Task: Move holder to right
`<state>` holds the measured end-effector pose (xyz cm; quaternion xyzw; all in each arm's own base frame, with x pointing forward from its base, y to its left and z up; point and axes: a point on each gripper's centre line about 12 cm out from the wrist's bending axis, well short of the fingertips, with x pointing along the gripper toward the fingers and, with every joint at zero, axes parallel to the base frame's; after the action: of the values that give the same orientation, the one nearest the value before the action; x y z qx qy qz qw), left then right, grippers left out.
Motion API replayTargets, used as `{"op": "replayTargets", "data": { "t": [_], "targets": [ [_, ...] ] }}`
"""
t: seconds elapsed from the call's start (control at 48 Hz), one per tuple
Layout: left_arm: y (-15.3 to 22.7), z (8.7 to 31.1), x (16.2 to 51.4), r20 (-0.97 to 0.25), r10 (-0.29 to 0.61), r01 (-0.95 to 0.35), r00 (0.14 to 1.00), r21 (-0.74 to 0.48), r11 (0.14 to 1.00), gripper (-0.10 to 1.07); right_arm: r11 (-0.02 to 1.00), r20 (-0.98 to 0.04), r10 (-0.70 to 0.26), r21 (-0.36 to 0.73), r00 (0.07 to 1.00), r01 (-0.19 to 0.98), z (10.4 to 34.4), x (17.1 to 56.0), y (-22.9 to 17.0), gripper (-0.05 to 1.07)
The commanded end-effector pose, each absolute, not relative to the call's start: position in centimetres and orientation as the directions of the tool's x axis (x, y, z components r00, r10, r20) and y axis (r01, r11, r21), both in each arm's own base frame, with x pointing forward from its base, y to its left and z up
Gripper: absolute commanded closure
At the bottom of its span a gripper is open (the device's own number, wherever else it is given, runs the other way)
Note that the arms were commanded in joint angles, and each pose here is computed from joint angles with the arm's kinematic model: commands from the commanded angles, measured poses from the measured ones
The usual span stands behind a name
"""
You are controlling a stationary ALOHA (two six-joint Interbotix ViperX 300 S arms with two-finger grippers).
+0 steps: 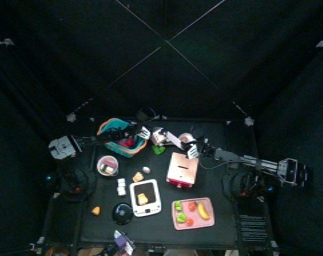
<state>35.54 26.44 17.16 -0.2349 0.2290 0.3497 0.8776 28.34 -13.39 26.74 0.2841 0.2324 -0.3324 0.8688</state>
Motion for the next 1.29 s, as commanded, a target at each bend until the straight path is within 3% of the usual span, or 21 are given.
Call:
{"op": "replayTargets", "data": {
  "t": [0.0, 0.167, 0.375, 0.667, 1.021, 1.271],
  "targets": [
    [26.5, 19.5, 35.6, -0.506, 0.539, -0.713, 0.673, -0.251, 0.655, 0.3, 0.625, -0.56, -0.453, 0.356, 0.694, 0.695, 28.0, 28.1, -13.3, 0.48],
    [26.6, 20.2, 35.9, -0.505, 0.525, -0.701, 0.685, -0.263, 0.663, 0.3, 0.625, -0.558, -0.455, 0.355, 0.694, 0.695, 28.1, 28.1, -13.3, 0.48],
    [27.6, 21.8, 36.9, -0.547, 0.44, -0.66, 0.712, -0.309, 0.685, 0.31, 0.626, -0.558, -0.454, 0.355, 0.694, 0.695, 28.1, 28.1, -13.3, 0.48],
    [30.6, 19.3, 36.5, -0.644, 0.374, -0.674, 0.668, -0.31, 0.67, 0.33, 0.626, -0.562, -0.452, 0.353, 0.693, 0.695, 27.9, 27.9, -13.1, 0.48],
    [30.2, 17.3, 37.3, -0.737, 0.233, -0.629, 0.634, -0.317, 0.71, 0.38, 0.627, -0.56, -0.453, 0.354, 0.694, 0.694, 28.0, 27.9, -13.1, 0.48],
    [30.3, 16.5, 37.8, -0.764, 0.19, -0.613, 0.616, -0.315, 0.725, 0.38, 0.63, -0.56, -0.449, 0.354, 0.696, 0.691, 27.9, 27.8, -13.0, 0.48]
  ]
}}
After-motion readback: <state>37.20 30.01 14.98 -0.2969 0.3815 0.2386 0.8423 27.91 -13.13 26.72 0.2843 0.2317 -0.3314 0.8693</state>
